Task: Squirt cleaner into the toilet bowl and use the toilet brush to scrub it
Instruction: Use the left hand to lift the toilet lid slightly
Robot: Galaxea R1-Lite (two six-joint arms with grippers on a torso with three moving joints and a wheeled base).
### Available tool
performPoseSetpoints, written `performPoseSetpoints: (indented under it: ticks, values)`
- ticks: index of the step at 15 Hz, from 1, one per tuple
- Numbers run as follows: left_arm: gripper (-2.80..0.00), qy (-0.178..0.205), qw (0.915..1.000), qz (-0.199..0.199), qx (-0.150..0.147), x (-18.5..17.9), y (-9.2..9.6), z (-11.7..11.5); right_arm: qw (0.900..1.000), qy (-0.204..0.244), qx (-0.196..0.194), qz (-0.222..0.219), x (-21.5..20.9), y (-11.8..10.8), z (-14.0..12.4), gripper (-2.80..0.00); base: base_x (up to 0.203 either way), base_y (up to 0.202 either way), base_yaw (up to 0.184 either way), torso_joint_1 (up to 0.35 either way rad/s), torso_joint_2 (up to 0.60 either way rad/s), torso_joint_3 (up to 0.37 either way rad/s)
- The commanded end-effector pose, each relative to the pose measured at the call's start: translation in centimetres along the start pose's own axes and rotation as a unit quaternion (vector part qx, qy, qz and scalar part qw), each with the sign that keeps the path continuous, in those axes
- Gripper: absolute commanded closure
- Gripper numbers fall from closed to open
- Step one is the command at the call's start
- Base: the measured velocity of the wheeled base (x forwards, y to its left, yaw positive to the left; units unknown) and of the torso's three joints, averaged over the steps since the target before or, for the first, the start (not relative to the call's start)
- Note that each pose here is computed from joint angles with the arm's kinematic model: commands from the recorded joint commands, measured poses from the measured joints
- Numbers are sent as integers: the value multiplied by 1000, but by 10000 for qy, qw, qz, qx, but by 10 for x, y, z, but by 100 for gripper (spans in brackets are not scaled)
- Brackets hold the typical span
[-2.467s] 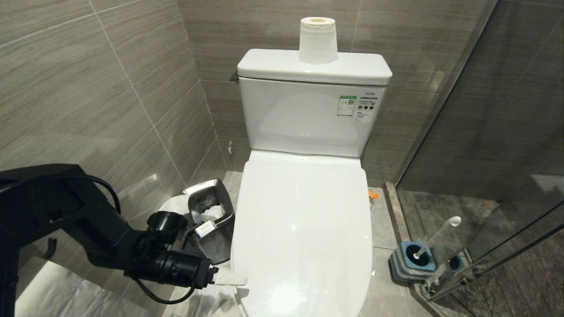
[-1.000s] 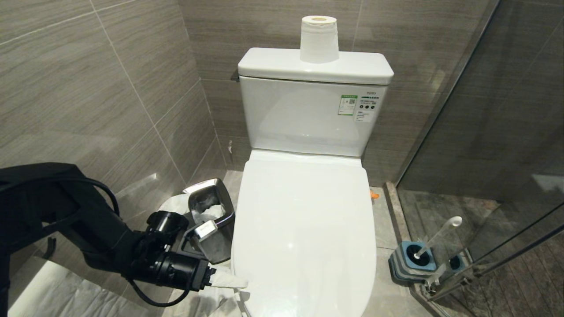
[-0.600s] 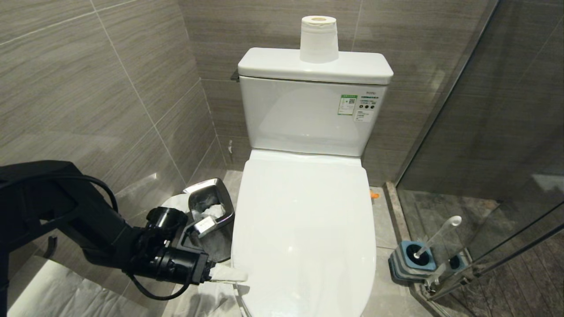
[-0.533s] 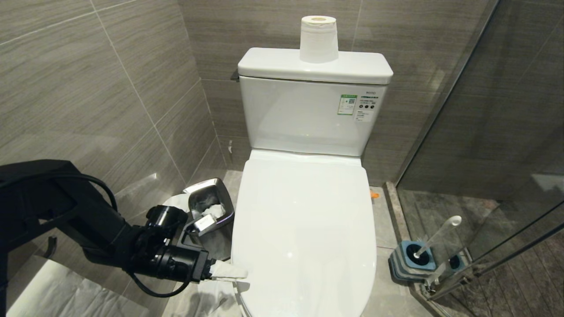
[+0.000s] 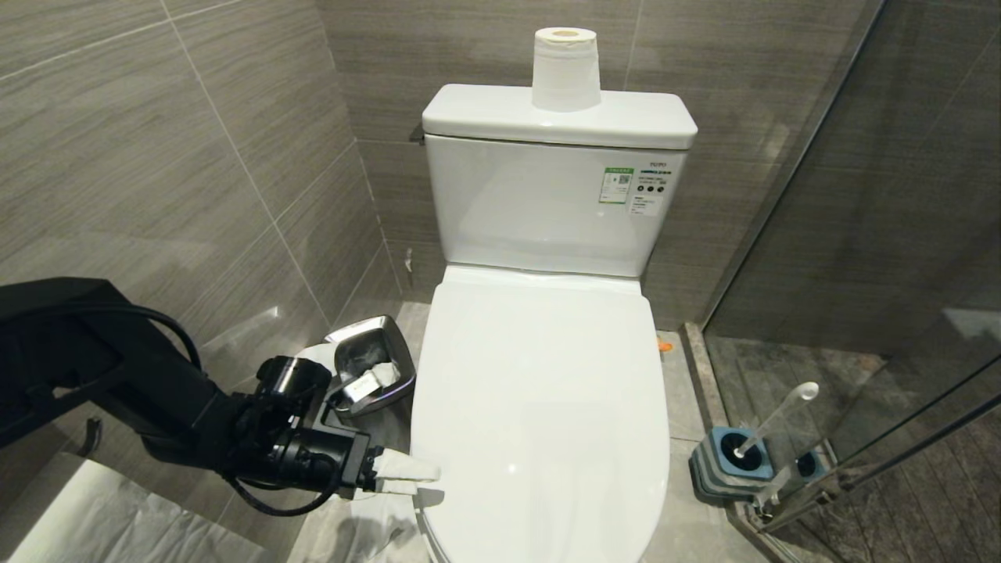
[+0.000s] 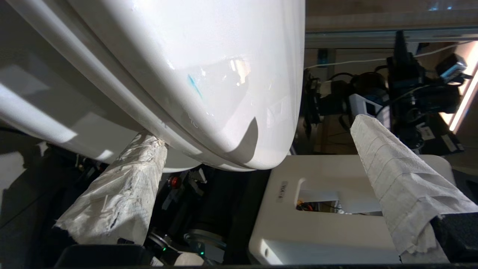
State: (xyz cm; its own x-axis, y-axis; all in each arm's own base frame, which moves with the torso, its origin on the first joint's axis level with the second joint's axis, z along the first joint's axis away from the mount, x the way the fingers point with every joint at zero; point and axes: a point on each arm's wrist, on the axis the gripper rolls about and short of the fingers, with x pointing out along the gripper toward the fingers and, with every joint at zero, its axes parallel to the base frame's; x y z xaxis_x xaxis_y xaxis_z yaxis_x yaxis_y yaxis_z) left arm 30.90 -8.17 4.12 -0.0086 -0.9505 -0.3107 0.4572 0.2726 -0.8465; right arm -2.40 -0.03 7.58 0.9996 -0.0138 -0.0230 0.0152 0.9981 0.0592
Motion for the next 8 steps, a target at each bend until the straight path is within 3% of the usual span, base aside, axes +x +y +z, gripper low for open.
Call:
performPoseSetpoints:
  ticks: [1,8]
  values:
    - [-280,-7,9999,-138,58,-2,-7,0,10000,0,1,0,0,0,0,0,0,0,0,0,0,0]
    - [-280,7,9997,-247,33,-6,-19,0,10000,-7,1,1,0,0,0,0,0,0,0,0,0,0]
